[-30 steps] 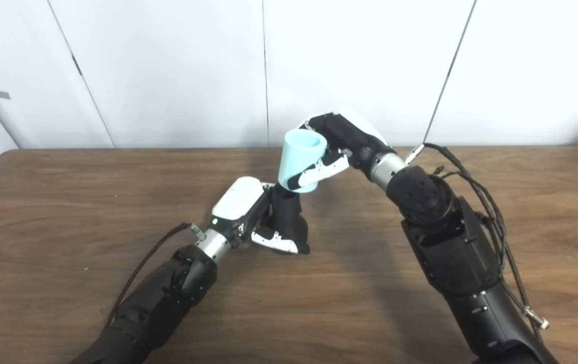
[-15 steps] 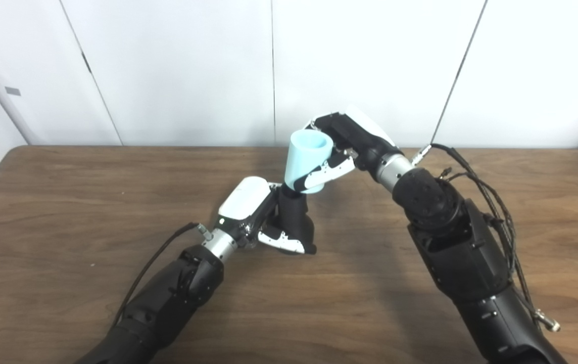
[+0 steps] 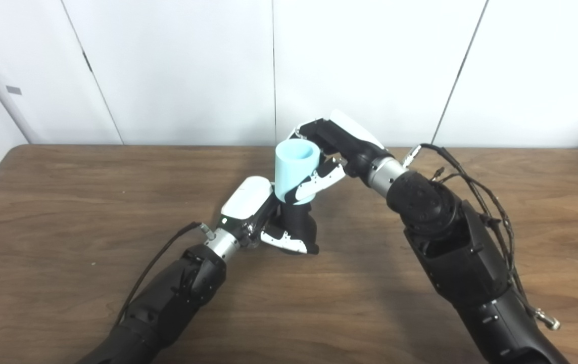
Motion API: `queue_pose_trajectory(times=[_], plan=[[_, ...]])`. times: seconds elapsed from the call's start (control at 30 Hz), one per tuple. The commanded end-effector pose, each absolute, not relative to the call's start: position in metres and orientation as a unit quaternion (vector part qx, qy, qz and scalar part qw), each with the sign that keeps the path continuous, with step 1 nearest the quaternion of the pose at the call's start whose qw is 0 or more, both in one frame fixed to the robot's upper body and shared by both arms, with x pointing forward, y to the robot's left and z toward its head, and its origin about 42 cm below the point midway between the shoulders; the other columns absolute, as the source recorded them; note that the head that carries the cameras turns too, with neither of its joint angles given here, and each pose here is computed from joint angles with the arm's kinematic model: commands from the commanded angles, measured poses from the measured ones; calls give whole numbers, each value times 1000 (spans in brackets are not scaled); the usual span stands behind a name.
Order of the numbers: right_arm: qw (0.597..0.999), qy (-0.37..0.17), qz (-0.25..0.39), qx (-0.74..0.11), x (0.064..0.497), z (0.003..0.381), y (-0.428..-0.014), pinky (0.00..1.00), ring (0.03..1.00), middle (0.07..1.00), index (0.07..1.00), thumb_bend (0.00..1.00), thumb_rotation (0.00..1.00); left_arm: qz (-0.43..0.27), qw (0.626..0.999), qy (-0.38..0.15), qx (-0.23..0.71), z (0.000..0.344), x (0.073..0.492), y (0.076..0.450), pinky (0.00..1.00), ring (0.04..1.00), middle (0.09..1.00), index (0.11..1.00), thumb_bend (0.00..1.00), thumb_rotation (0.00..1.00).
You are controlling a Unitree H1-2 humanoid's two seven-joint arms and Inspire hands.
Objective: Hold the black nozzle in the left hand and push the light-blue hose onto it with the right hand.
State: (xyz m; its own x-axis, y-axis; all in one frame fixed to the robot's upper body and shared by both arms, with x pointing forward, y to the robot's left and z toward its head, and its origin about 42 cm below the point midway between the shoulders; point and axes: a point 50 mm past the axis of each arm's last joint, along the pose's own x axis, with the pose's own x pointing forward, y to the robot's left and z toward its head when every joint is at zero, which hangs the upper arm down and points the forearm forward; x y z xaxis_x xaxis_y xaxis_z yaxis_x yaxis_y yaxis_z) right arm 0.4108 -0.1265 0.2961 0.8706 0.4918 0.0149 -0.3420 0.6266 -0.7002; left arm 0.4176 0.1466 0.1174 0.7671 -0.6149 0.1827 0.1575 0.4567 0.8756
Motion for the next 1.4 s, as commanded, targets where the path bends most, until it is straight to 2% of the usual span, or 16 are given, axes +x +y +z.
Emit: queue_pose_trajectory(times=[0.0, 0.33, 0.6, 0.83, 1.37], plan=[[884, -164, 243, -365, 404, 333, -114, 310, 401, 467, 525, 516, 0, -323, 810, -79, 482, 5, 333, 142, 291, 395, 481, 531, 500, 0], [877, -166, 246, -378, 406, 326, -116, 320, 405, 468, 522, 517, 0, -324, 810, -81, 482, 7, 333, 142, 293, 394, 484, 531, 500, 0], [853, -229, 226, -411, 411, 315, -122, 351, 408, 479, 522, 516, 0, -323, 809, -77, 485, 7, 332, 146, 304, 403, 484, 519, 502, 0], [839, -272, 210, -422, 416, 313, -122, 336, 397, 473, 532, 514, 0, -324, 809, -82, 483, 8, 331, 146, 301, 401, 482, 522, 502, 0], [851, -290, 195, -392, 416, 319, -118, 330, 400, 470, 526, 515, 0, -327, 810, -76, 481, 5, 327, 145, 299, 399, 486, 522, 502, 0]])
